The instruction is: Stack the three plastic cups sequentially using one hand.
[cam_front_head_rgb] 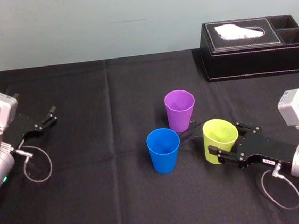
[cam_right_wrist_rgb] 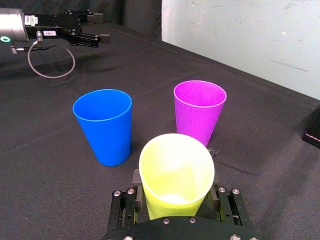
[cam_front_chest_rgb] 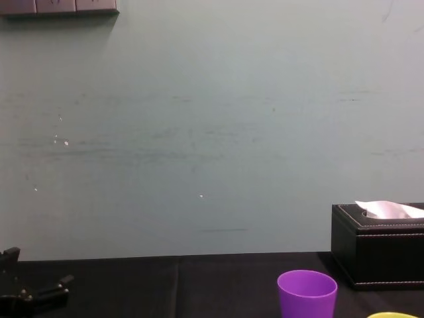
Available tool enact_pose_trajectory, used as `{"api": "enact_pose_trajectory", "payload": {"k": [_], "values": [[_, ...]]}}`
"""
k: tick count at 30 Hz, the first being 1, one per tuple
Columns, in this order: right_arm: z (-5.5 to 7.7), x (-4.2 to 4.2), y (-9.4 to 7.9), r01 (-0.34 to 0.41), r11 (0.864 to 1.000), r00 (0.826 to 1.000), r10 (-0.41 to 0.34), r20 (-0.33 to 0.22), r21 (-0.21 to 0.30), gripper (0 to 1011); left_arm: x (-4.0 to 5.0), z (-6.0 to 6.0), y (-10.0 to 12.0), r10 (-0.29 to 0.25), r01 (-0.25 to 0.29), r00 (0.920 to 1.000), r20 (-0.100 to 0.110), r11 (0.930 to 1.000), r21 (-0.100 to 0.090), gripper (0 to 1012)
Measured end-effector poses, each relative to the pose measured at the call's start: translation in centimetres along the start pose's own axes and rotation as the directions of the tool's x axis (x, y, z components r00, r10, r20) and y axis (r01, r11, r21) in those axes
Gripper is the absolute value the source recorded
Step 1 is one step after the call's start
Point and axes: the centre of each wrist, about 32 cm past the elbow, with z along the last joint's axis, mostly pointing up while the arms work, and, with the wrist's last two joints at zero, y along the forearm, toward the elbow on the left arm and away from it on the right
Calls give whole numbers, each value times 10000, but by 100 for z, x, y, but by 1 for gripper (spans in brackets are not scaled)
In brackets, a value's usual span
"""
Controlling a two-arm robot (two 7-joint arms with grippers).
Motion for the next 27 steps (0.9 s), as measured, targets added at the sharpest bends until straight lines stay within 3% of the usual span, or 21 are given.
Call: {"api": "enact_pose_trajectory", "payload": {"k": [9,19,27], "values": [[119,-7,-51,-52,9996,9999,48,132,270,731,0,0,0,0,0,10000,0,10000,0,1011],[488,35,-223,112,9978,9995,-132,304,646,731,0,0,0,0,0,10000,0,10000,0,1011],[710,117,-233,76,9969,9993,-104,361,785,731,0,0,0,0,0,10000,-1,10000,0,1011]]}}
